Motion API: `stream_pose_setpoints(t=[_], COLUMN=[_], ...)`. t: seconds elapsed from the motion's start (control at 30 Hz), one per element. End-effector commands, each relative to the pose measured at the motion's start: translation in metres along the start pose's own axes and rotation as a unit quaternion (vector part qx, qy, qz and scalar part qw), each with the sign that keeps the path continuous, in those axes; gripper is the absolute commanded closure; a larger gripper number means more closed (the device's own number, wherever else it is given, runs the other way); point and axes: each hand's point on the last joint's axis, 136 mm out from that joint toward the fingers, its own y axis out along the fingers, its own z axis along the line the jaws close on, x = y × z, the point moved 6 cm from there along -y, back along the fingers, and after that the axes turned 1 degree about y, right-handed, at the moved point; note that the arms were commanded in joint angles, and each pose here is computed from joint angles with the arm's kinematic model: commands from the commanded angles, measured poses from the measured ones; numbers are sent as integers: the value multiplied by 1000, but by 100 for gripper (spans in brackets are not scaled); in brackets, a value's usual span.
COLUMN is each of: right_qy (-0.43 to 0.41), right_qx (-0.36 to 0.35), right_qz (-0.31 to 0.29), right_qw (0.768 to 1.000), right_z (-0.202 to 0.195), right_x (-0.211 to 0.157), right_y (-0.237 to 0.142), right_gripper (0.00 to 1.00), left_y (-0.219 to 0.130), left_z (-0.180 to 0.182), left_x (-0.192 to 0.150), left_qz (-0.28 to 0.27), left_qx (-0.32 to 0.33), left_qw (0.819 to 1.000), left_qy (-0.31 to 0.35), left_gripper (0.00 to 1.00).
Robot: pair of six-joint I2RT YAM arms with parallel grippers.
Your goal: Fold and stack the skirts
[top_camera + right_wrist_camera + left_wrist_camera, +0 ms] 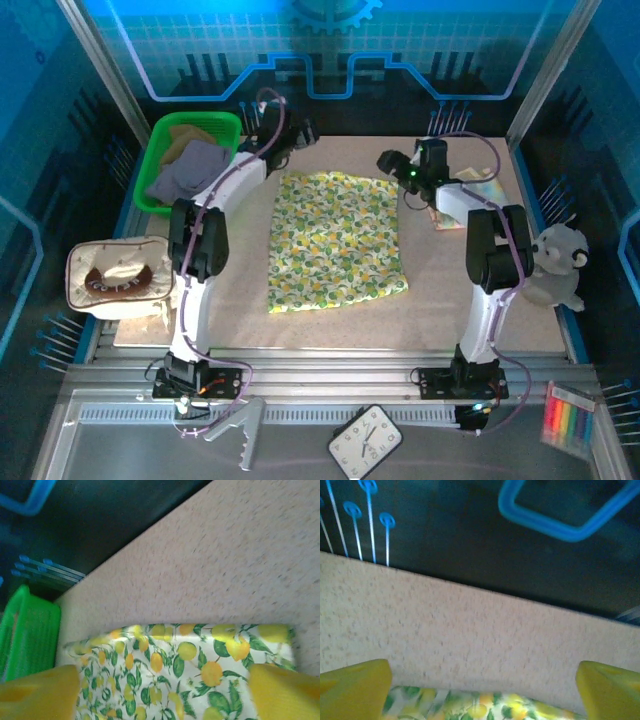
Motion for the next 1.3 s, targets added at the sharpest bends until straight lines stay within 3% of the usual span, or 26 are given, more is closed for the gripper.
stream_pose_setpoints(t=[0.0,0.07,0.23,0.43,0.6,0.83,0.97,1.13,1.27], right_qy=[26,7,-16,36,65,132,127,72,24], right_qx=[38,41,5,-40,-82,-110,-110,-62,-17], right_qz=[-15,12,84,131,151,128,106,93,89], right_qw=[999,999,996,990,983,977,980,991,996], right_z=[19,27,24,10,1,-28,-27,-2,32], right_x=[20,9,-33,-52,-58,-48,-36,-9,10], right_y=[-16,-20,-11,25,52,104,122,127,104], right_gripper=[0,0,0,0,0,0,0,0,0], left_y=[-33,-47,-47,-6,36,100,117,118,105], left_z=[3,-4,10,20,29,45,47,26,7], left_x=[38,29,-34,-91,-115,-129,-128,-89,-56], left_qz=[1,30,150,213,223,193,177,131,127], left_qx=[-5,-38,-48,-67,-63,-23,-24,-83,-141], left_qw=[998,996,971,938,931,946,950,962,963], left_qy=[-56,-76,-178,-266,-283,-261,-257,-225,-193], left_gripper=[1,1,1,1,1,1,1,1,1])
